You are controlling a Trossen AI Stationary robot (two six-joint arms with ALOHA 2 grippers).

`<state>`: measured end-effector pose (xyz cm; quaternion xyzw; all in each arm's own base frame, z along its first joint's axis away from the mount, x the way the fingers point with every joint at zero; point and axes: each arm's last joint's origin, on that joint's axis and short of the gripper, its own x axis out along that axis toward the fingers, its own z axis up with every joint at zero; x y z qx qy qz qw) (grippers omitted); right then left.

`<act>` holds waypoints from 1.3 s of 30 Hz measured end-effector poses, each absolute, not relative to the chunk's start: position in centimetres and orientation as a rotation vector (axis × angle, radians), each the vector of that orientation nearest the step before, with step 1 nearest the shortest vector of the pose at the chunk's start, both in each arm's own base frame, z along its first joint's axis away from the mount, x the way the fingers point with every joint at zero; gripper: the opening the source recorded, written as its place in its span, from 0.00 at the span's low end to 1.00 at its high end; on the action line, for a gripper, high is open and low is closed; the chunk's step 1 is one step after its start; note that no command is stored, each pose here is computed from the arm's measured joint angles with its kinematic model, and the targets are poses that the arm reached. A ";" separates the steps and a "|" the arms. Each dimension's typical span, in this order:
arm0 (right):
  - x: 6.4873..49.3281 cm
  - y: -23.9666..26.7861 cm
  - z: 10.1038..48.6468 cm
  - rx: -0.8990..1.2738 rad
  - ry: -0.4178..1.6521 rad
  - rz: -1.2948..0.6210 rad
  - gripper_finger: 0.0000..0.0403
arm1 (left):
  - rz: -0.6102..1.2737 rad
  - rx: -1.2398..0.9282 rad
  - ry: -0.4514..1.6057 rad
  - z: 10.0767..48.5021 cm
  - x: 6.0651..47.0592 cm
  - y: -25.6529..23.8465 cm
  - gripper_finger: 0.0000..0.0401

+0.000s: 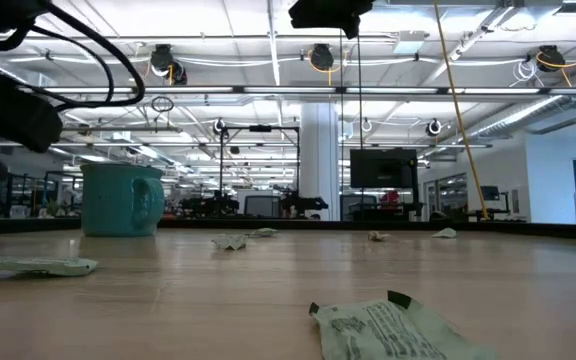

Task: Pick and place Stevia / Truvia into bins
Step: Put the stevia packet into the transparent container

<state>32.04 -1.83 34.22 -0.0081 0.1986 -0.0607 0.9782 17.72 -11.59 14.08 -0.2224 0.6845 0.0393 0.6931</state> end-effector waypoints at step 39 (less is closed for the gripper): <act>27.8 1.5 20.2 0.643 0.067 0.083 0.27 | 0.204 -0.438 0.810 24.8 28.6 -4.9 0.00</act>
